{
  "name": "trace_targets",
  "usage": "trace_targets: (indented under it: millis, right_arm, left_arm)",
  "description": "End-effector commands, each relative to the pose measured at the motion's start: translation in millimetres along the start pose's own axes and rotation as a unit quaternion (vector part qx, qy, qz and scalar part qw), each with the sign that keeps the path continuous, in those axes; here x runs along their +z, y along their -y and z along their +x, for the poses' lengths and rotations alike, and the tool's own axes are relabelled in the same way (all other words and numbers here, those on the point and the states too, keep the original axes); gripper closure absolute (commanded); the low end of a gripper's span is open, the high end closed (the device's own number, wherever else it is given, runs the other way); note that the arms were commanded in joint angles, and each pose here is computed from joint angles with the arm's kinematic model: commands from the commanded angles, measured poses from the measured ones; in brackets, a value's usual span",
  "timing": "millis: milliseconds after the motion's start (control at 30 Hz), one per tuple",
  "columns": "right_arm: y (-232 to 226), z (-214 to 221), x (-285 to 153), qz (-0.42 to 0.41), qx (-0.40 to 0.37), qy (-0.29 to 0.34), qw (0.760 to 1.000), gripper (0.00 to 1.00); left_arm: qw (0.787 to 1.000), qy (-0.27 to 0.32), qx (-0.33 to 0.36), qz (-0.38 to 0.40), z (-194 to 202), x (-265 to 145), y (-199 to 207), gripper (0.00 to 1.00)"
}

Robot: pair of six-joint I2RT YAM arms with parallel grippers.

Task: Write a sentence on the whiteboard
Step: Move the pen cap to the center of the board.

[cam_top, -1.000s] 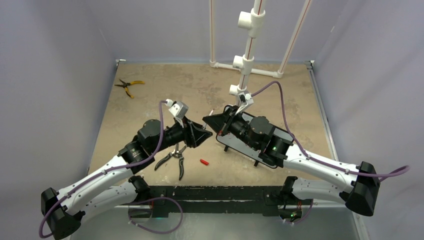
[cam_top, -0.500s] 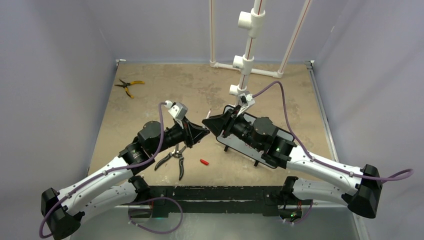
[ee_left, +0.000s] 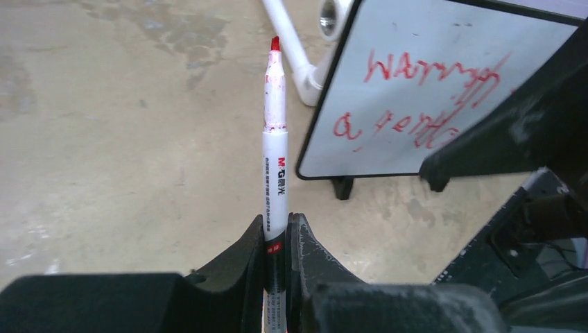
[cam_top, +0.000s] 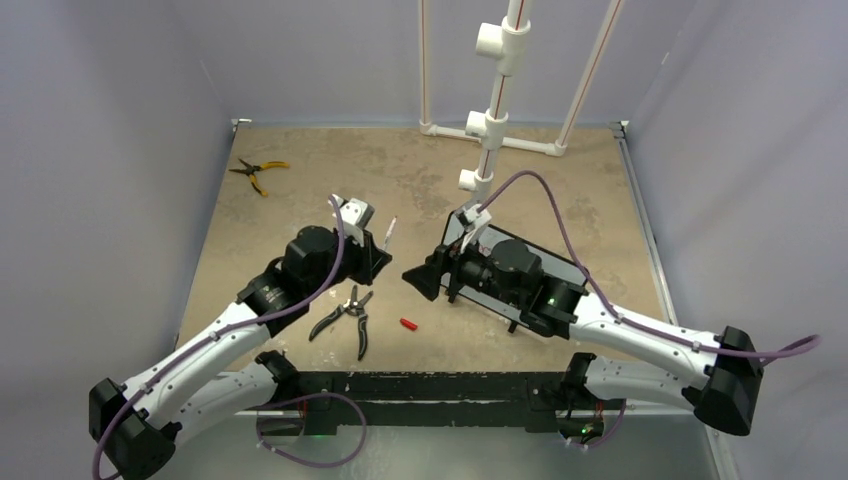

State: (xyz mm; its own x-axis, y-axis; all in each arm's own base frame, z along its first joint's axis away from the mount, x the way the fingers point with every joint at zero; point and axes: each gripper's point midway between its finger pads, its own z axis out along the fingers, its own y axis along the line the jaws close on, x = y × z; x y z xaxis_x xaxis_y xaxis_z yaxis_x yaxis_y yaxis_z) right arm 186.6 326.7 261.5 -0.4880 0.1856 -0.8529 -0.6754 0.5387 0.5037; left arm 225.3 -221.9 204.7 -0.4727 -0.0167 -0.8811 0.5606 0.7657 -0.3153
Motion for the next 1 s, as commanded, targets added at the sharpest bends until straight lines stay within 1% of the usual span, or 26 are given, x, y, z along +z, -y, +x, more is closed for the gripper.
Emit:
trace_targets:
  millis: [0,100,167,267,400,467,567,833,933,967]
  right_arm:
    - [17,70,1,0.009,0.010,-0.111,0.994,0.26]
    - [16,118,2,0.017,0.042,-0.180,0.983,0.30]
    - [10,142,3,0.023,0.056,-0.212,0.975,0.31]
    - [0,167,4,0.029,0.076,-0.239,0.968,0.32]
    - [-2,194,10,0.038,0.098,-0.266,0.958,0.39]
    - [2,203,15,0.059,0.097,-0.275,0.955,0.42]
    - [10,215,20,0.085,0.091,-0.289,0.949,0.42]
    - [29,218,37,0.140,0.078,-0.275,0.948,0.43]
    - [39,223,38,0.171,0.080,-0.278,0.942,0.42]
    - [43,227,35,0.187,0.087,-0.287,0.935,0.42]
  left_arm:
    - [0.998,0.004,0.035,-0.056,-25,-14,-27,1.00]
    - [0.995,-0.001,0.042,-0.090,-21,-14,-46,1.00]
    - [0.995,0.002,0.040,-0.096,-21,-12,-51,1.00]
    - [0.990,0.013,0.041,-0.131,-27,-18,-64,1.00]
    - [0.985,0.032,0.044,-0.163,-33,-30,-74,1.00]
    - [0.984,0.045,0.043,-0.164,-37,-35,-74,1.00]
    - [0.984,0.051,0.046,-0.165,-39,-37,-74,1.00]
    - [0.984,0.043,0.045,-0.165,-37,-35,-75,1.00]
    - [0.984,0.043,0.046,-0.164,-36,-36,-74,1.00]
    - [0.984,0.043,0.046,-0.164,-36,-35,-74,1.00]
